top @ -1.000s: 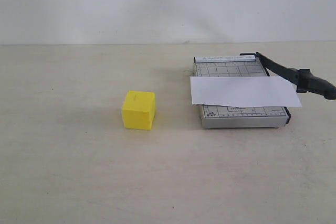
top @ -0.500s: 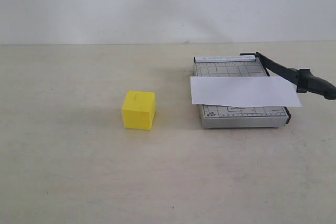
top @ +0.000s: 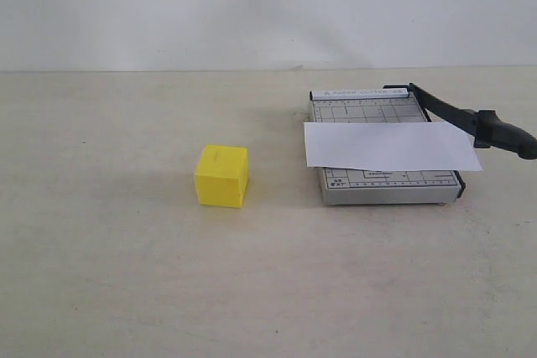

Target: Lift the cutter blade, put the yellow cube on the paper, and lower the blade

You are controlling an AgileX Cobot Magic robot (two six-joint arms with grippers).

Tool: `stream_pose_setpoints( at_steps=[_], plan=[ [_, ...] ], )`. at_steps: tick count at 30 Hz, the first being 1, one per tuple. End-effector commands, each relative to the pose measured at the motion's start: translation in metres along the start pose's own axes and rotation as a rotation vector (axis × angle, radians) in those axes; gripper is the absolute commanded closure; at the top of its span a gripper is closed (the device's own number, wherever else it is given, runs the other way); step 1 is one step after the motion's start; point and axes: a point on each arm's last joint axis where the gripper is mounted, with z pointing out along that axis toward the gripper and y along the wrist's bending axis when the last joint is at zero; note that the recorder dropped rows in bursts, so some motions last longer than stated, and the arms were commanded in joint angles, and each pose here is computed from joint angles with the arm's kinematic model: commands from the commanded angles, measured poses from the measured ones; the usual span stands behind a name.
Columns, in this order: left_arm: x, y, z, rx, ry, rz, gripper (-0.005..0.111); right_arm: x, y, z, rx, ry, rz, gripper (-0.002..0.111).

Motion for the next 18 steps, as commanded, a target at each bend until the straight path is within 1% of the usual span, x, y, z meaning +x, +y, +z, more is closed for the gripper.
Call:
stream_pose_setpoints(
  at_steps=[1, 14, 18],
  plan=[
    [0.005, -0.0005, 0.0005, 0.003, 0.047, -0.05, 0.076, -0.0013, 0.0, -0.0004, 0.0, -0.016, -0.003, 0.108],
    [0.0059, -0.0005, 0.0005, 0.003, 0.057, -0.052, 0.076, -0.0013, 0.0, -0.0004, 0.0, -0.016, -0.003, 0.108],
    [0.0056, 0.0022, -0.0014, -0.043, 0.054, -0.046, 0.076, -0.0013, 0.0, -0.0004, 0.0, -0.016, -0.003, 0.108]
  ],
)
